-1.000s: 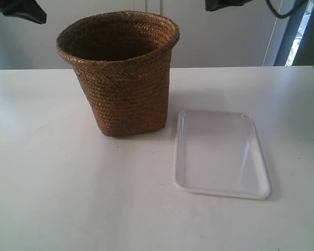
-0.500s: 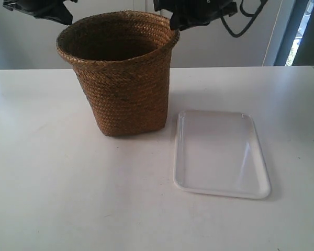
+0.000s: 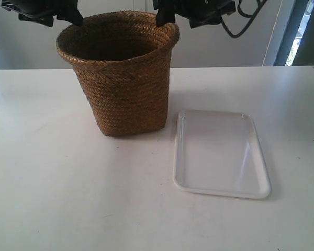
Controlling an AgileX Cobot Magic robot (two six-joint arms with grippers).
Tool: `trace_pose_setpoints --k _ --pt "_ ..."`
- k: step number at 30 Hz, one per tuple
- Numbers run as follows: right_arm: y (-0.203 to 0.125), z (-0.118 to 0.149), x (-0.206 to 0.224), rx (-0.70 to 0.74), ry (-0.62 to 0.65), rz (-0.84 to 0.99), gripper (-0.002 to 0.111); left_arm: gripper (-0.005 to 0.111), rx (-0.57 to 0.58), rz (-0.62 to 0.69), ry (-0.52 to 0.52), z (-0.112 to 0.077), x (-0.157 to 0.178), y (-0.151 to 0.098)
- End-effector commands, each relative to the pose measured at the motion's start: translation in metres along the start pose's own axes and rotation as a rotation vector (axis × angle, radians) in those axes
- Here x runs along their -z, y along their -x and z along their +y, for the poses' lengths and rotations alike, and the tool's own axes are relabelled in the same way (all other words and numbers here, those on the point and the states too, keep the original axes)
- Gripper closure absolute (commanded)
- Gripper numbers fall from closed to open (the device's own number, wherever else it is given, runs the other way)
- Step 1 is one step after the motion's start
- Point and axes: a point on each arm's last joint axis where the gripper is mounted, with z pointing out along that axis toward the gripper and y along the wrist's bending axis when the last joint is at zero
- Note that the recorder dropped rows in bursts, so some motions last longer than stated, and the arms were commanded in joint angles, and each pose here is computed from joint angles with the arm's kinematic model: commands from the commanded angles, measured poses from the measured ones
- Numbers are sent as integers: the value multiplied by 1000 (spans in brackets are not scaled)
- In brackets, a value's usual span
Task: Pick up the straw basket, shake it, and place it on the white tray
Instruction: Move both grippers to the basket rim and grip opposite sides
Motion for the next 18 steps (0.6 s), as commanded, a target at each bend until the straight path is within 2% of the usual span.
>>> trace_pose_setpoints --k 1,7,11,14,17,18 --pt "5 1 1 3 2 -35 32 27 5 19 4 2 -9 -3" --pt "-11 -5 -23 -36 0 50 32 27 58 116 -12 10 -43 -20" --pt "-22 -10 -43 -74 -8 89 33 28 82 134 -35 10 -52 -24" --pt "-27 -13 -51 -83 -12 95 38 28 85 128 -38 10 -52 -24" --pt "-30 -14 -58 -98 -7 96 48 39 98 128 -55 9 -52 -24" --pt "-30 -14 -59 -106 -2 94 53 48 106 127 -65 8 -52 -23"
